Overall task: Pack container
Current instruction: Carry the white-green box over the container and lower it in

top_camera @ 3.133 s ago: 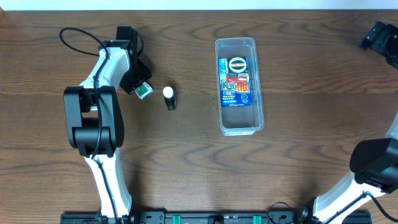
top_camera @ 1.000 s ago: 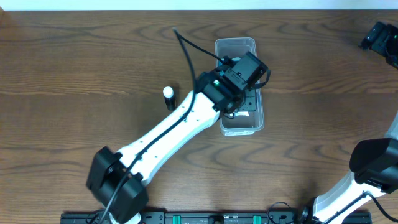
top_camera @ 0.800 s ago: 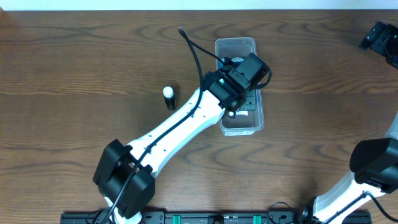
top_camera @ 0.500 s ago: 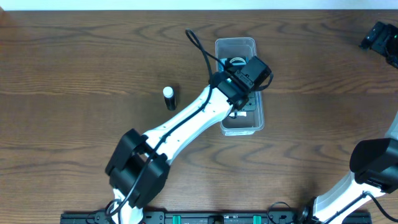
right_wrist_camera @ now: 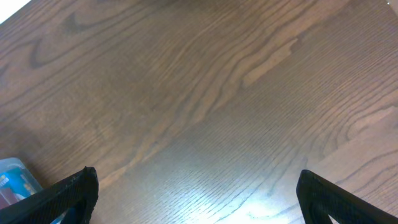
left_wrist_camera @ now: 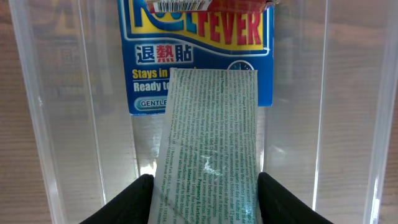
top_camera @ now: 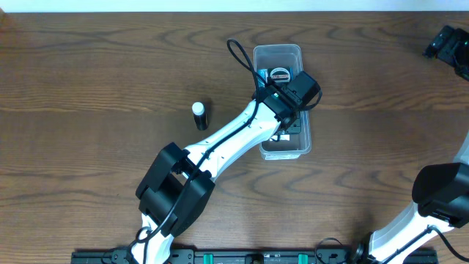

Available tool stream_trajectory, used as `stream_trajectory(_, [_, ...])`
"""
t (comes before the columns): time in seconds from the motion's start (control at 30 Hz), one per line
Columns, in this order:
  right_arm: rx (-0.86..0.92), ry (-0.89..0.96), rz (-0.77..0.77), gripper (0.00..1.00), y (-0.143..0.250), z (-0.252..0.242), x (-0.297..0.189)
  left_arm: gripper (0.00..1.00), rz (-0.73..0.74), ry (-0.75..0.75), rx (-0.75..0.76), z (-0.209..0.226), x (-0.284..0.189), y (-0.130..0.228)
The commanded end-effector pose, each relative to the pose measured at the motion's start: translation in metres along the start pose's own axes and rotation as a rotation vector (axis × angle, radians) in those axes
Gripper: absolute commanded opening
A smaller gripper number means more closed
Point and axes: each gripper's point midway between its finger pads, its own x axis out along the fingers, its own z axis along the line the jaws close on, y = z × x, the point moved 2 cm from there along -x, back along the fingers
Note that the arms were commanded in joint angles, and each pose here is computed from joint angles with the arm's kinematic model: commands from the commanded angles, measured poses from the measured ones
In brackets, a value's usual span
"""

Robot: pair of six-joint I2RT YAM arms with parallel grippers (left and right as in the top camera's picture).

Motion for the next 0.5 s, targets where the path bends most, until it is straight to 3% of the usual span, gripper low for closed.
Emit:
stream_trajectory(0.0, [0.014, 0.013, 0.009, 0.99, -0.0006, -0.0046, 0.005, 0.52, -0.019, -0.012, -0.011, 0.0009, -0.0016, -0.0038])
stream_trajectory(0.47, [0.014, 0.013, 0.009, 0.99, -0.0006, -0.0046, 0.005, 0.53, 0.018, -0.009, -0.026, 0.0016, -0.0016, 0.003])
